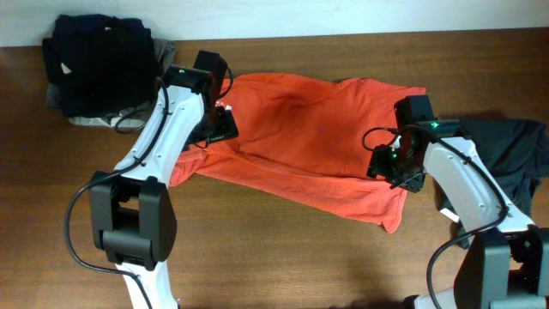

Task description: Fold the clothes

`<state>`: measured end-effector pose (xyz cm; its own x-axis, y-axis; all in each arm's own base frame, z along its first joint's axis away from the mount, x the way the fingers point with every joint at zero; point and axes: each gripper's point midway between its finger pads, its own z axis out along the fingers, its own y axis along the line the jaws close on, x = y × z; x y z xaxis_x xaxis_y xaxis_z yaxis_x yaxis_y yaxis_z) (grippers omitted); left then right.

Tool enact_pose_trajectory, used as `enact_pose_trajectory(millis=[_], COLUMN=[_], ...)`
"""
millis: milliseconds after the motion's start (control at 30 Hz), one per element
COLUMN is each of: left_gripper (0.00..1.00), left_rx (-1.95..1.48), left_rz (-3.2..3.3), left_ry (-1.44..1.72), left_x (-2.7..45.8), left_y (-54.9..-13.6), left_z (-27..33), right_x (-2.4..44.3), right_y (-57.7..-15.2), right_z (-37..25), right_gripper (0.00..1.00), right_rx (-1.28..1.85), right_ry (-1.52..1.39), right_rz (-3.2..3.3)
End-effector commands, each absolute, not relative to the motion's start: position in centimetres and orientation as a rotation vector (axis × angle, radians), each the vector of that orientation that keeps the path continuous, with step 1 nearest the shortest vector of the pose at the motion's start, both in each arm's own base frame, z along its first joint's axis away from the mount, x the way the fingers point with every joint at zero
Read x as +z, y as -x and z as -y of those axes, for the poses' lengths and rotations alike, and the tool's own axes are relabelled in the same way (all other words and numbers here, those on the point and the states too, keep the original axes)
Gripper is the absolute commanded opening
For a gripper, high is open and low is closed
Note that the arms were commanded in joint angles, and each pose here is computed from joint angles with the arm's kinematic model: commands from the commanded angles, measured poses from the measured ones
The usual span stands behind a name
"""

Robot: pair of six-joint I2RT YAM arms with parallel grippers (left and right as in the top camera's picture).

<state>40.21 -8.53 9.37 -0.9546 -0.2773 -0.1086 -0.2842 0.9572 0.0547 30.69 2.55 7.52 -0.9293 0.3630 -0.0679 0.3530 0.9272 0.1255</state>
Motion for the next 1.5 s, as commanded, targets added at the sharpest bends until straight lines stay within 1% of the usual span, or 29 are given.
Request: enact_pose_trajectory(millis=[0,67,100,433,900,1133,1167,1333,1467], left_gripper=[0.71,0.62,0.61,0.61,0.61,0.59,0.58,0.42,0.24], left_rx=[-0.002,-0.029,-0.036,-0.102,-0.110,-0.128,-0.132,-0.154,-0.167], left_rz=[-3.066,-3.069,-3.068,-3.072,-3.011,-2.978,-2.972,-2.944,-2.926], left_ry=[0.541,0.607,0.637,0.755,0.833,0.835,0.833,0.824,0.808], left_x=[7.9,7.5,7.2,3.0,2.8,2.9,2.9,3.0,3.0], left_y=[-39.1,-39.1,-39.2,-40.8,-42.4,-43.2,-43.4,-44.2,-44.7], left_z=[9.9,10.3,10.4,11.2,8.7,8.5,8.5,8.7,8.8], right_x=[7.3,7.4,7.4,7.3,7.4,7.4,7.4,7.3,7.3], right_y=[-30.7,-30.8,-30.8,-30.8,-30.9,-30.9,-30.9,-30.8,-30.8], right_z=[-2.8,-2.8,-2.8,-2.8,-2.8,-2.8,-2.8,-2.8,-2.8], right_gripper=[0.67,0.67,0.67,0.67,0.68,0.68,0.68,0.68,0.68], right_rx=[0.192,0.193,0.194,0.194,0.194,0.195,0.195,0.193,0.193], right_ry=[-0.545,-0.544,-0.543,-0.543,-0.542,-0.542,-0.542,-0.543,-0.543], right_rz=[-3.003,-2.999,-2.997,-2.998,-2.994,-2.994,-2.994,-2.998,-2.999])
